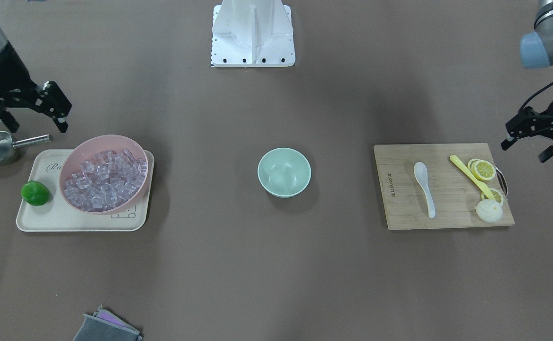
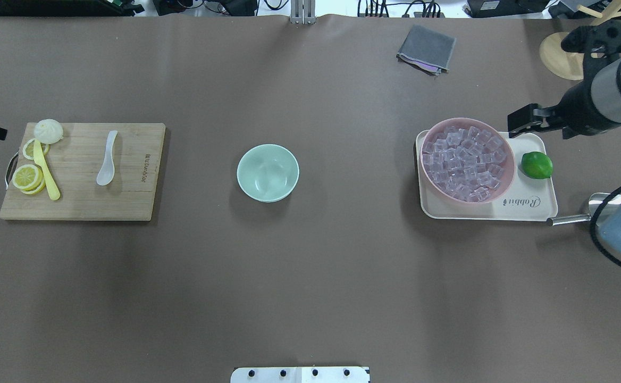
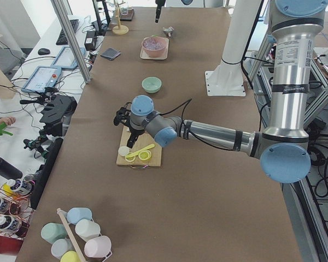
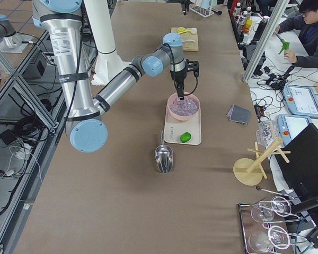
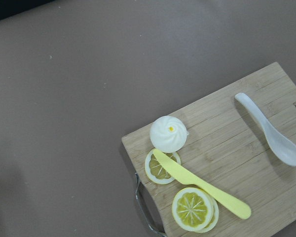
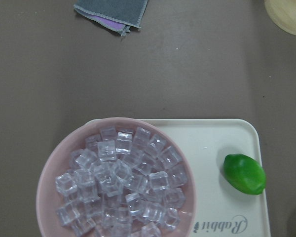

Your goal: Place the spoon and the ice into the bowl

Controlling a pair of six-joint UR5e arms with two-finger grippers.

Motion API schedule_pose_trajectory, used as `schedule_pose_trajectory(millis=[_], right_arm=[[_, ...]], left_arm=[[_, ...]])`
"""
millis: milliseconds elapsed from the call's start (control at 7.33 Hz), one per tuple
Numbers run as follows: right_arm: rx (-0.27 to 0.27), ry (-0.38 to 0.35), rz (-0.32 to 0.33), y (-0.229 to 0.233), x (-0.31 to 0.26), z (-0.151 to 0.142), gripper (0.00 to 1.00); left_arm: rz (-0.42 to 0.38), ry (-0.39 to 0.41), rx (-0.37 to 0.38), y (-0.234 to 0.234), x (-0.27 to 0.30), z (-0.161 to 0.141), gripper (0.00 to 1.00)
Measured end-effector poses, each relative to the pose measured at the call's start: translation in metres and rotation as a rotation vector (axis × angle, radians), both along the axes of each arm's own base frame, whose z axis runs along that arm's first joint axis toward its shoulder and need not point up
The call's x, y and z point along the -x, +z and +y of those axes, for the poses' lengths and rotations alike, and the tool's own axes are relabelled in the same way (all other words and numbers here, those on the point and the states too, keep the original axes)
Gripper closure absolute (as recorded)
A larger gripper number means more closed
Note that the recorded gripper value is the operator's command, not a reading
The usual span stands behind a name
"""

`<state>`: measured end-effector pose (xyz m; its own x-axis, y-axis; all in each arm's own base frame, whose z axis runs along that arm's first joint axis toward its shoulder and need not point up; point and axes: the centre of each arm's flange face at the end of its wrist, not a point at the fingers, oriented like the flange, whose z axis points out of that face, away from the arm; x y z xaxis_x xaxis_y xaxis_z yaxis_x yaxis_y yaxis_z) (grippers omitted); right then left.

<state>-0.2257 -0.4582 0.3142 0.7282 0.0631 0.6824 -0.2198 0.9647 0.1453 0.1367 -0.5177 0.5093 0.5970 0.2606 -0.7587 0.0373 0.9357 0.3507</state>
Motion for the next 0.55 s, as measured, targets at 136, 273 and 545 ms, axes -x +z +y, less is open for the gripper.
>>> schedule_pose_trajectory(millis=[136, 273, 545], right_arm=[[0.021, 0.04, -0.004, -0.006, 0.02, 0.001, 0.0], [0.032, 0.061, -0.005, -0.009, 0.03, 0.002, 0.0], [0.032, 0.074, 0.001, -0.01, 0.038, 0.003, 0.0]], left_arm=[[0.001, -0.036, 0.052, -0.013, -0.042, -0.01, 0.03], [-0.003, -0.074, 0.094, -0.024, -0.083, -0.016, 0.03], [-0.043, -0.137, 0.119, -0.032, -0.153, -0.018, 0.13]])
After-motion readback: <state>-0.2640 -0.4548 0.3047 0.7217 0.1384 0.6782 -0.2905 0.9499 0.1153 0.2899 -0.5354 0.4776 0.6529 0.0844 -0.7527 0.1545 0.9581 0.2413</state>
